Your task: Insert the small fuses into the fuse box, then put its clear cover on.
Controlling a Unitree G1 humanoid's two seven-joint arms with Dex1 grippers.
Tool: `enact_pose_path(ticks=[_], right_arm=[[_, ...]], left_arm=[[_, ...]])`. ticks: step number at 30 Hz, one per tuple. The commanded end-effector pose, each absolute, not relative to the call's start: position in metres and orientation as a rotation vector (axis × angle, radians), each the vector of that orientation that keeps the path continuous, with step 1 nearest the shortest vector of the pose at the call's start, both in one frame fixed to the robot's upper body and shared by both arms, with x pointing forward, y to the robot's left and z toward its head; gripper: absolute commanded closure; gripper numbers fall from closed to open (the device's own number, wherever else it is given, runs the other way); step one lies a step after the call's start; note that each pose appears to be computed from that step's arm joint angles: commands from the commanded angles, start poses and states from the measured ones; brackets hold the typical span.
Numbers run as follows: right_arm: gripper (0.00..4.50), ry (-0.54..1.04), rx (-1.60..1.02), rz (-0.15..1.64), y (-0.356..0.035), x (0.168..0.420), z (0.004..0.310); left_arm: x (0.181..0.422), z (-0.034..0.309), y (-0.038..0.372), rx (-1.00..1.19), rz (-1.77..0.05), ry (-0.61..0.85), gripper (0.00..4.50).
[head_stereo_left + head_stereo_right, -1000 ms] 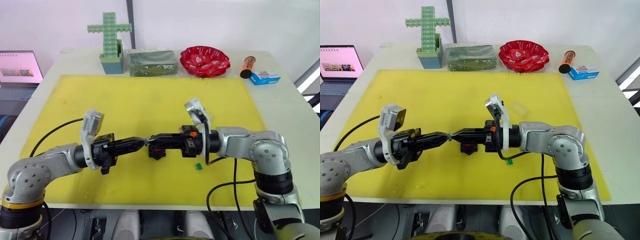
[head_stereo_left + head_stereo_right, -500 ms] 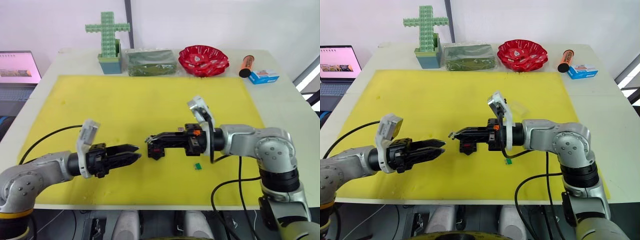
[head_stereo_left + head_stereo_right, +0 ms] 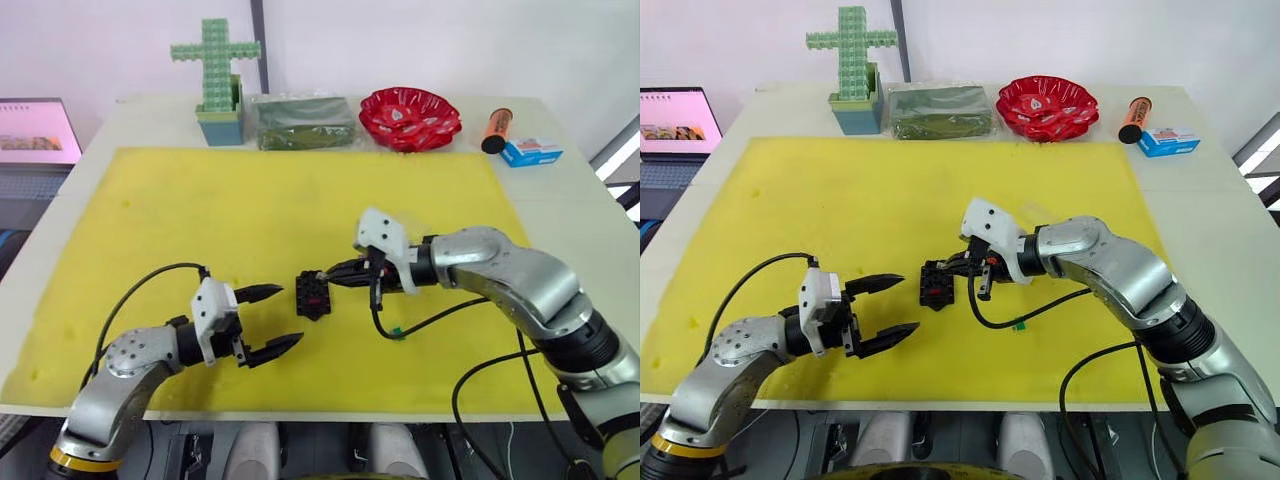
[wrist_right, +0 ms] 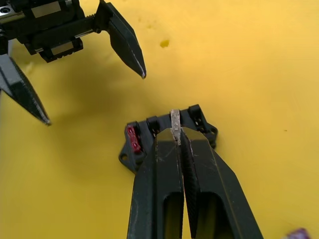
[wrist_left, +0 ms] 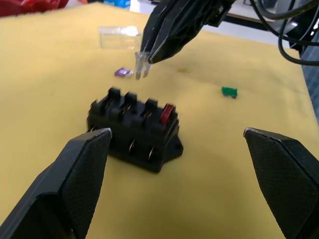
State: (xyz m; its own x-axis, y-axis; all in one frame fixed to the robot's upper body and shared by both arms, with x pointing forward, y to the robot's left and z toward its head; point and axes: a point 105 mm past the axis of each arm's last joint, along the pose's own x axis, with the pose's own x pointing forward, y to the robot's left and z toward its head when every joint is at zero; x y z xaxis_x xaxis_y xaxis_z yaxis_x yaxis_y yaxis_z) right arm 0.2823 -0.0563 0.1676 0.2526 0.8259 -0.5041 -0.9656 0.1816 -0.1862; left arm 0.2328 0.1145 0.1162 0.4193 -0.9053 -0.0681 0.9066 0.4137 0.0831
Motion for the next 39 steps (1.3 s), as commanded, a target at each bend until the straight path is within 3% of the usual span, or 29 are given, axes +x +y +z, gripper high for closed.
enact_pose_path(ticks=[1,12,39], right_arm=[[4.5,0.261,-0.577,1.34,-0.047,0.277,0.181],[4.5,0.278,-0.586,1.381,-0.041,0.277,0.173],[4.5,0.272,-0.672,1.4,-0.038,0.285,0.164]], left_arm=[[0.234,0.122,0.108,0.122,-1.169,-0.02,0.03],[0.251,0.132,0.101,0.254,-1.169,-0.117,0.03],[0.257,0.113,0.108,0.263,-1.163,-0.094,0.03]])
